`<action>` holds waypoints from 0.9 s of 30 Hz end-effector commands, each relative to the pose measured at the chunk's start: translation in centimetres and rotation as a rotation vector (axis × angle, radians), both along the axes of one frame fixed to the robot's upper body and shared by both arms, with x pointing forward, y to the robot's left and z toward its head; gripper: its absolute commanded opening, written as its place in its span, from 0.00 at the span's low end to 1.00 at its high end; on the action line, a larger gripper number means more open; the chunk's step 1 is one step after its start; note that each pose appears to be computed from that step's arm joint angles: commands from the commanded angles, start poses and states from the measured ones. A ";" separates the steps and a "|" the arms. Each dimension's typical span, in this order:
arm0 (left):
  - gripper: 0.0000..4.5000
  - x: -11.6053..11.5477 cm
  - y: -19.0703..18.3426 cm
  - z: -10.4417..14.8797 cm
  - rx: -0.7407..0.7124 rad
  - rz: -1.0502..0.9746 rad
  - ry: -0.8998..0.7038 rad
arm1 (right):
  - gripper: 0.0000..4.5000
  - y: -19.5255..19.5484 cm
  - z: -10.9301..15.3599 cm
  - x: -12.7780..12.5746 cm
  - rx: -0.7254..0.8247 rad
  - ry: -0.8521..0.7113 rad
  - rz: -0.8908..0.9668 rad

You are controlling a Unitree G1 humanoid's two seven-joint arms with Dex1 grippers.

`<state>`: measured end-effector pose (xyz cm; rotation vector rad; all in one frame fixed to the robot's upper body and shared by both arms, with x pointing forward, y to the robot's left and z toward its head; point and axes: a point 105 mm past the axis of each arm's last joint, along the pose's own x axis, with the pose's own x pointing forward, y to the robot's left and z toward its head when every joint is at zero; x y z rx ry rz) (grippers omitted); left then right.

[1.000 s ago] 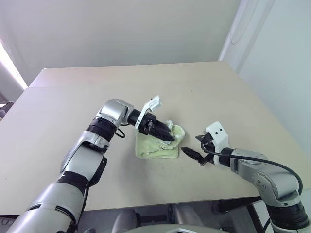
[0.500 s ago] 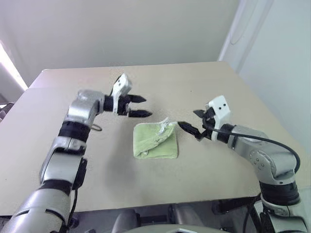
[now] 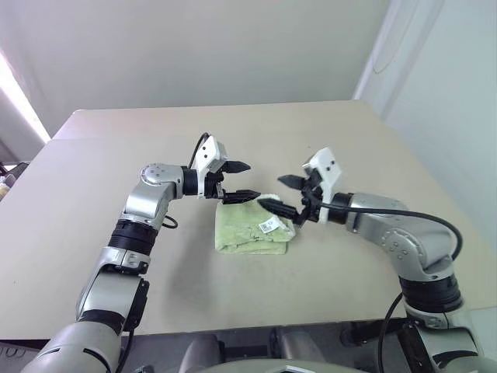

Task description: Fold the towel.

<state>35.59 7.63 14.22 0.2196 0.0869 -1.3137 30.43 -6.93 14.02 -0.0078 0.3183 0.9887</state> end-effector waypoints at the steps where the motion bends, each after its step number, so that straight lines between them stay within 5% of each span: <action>1: 0.99 -0.9 0.0 -0.2 0.037 -0.042 -0.039 | 1.00 1.2 -1.0 -0.2 -0.003 0.017 0.050; 12: 0.99 -1.7 2.6 -5.3 0.225 -0.038 -0.085 | 1.00 -0.2 -6.2 0.8 -0.140 0.107 -0.021; 27: 0.99 -1.3 4.3 -11.8 0.365 -0.004 -0.126 | 1.00 -2.2 -7.8 0.4 -0.221 0.110 -0.081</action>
